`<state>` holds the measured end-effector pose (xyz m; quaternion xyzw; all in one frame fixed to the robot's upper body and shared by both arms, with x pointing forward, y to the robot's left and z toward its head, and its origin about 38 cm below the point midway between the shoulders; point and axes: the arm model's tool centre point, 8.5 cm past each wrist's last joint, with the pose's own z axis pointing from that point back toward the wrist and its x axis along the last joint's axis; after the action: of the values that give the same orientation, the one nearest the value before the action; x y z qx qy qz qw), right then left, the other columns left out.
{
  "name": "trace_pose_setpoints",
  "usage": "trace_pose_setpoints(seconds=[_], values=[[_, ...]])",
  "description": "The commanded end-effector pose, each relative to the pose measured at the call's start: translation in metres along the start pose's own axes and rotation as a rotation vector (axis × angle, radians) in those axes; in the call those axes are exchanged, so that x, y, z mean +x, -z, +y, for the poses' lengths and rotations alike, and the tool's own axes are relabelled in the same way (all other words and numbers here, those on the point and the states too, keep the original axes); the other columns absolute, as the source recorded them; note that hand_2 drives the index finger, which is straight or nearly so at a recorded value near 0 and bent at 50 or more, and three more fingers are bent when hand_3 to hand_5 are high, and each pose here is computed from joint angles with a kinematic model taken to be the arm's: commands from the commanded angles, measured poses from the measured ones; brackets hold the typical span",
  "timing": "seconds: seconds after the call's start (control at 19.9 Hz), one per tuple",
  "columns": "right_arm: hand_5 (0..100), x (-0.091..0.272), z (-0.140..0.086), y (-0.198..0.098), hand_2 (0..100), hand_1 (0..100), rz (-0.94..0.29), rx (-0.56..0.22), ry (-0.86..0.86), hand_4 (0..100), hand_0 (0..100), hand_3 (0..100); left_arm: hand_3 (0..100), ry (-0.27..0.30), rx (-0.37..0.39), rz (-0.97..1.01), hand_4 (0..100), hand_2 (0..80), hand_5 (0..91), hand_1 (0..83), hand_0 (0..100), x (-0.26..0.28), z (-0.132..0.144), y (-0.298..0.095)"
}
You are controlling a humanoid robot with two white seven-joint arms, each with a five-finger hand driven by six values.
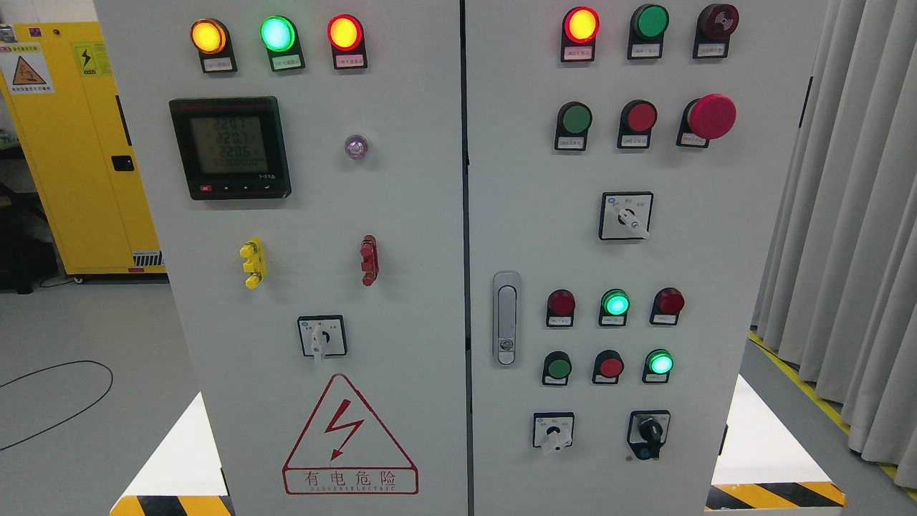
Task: Turn on light switch 1
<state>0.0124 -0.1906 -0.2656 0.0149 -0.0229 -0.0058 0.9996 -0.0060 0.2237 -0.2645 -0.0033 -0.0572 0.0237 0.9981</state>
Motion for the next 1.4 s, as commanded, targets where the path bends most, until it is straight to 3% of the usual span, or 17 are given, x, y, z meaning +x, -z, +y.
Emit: trace_pose_setpoints(seconds=[0.0,0.55,0.7,0.95,1.25,1.3,1.35], values=[[0,0.0,0.0,0.0,4,50,0.0,0.0,0.0,0,0,0,0,0.001,-0.013,-0.007,0,0.0,0.0,0.0,36,0.003,-0.006,0.0],[0,0.0,0.0,0.0,4,50,0.0,0.0,0.0,0,0,0,0,-0.014,0.0,-0.047,0,0.0,0.0,0.0,36,0.022,-0.002,0.002],[0,0.0,0.0,0.0,4,50,0.0,0.0,0.0,0,0,0,0,-0.063,0.001,-0.161,0,0.0,0.0,0.0,35,0.057,-0.001,0.004],[0,0.0,0.0,0.0,4,50,0.0,0.0,0.0,0,0,0,0,-0.099,0.036,-0.362,0,0.0,0.0,0.0,33,0.111,0.013,-0.006],[0,0.0,0.0,0.0,4,50,0.0,0.0,0.0,0,0,0,0,-0.074,0.068,-0.683,0,0.0,0.0,2.8,34,0.161,0.031,-0.06],[0,0.0,0.0,0.0,4,50,0.0,0.0,0.001,0,0,0,4,-0.062,0.077,-0.733,1,0.0,0.0,3.0,35,0.167,0.037,-0.072],[0,0.0,0.0,0.0,4,50,0.0,0.0,0.0,0,0,0,11,-0.054,0.081,-0.772,9,0.0,0.0,3.2,35,0.173,0.041,-0.082]])
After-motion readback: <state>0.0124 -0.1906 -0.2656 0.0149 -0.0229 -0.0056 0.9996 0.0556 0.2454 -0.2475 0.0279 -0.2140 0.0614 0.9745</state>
